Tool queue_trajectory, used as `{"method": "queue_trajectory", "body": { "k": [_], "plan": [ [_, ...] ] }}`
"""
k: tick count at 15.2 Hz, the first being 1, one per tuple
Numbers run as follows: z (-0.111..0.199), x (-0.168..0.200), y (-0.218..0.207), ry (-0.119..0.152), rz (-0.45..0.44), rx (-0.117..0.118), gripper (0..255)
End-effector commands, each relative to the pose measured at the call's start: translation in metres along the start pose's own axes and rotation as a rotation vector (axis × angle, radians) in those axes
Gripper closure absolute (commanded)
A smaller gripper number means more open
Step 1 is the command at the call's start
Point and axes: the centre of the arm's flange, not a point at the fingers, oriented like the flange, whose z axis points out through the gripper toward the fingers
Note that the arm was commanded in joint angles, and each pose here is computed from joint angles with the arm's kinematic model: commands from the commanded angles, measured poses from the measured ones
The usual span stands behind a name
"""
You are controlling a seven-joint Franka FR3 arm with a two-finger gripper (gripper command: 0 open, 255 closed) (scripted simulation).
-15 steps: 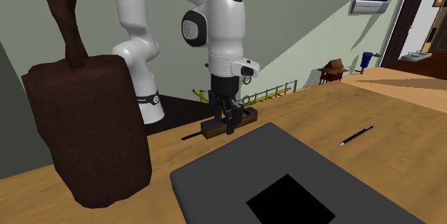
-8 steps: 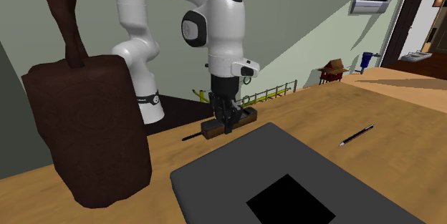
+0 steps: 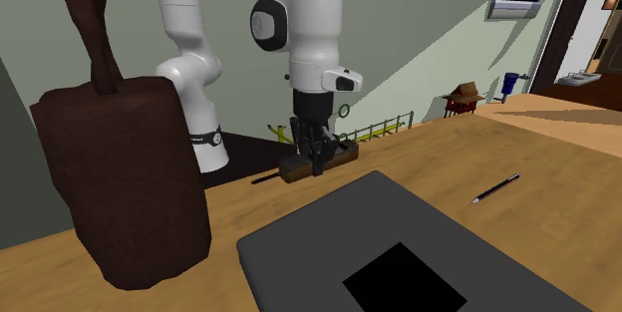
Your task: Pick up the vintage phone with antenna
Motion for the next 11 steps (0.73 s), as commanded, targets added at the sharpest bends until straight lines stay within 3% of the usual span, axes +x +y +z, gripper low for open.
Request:
{"method": "queue_trajectory", "body": {
  "k": [1, 11],
  "plan": [
    [-0.01, 0.0, -0.001, 0.0, 0.0, 0.0, 255],
    [-0.053, -0.001, -0.001, 0.0, 0.0, 0.0, 255]
  ]
}}
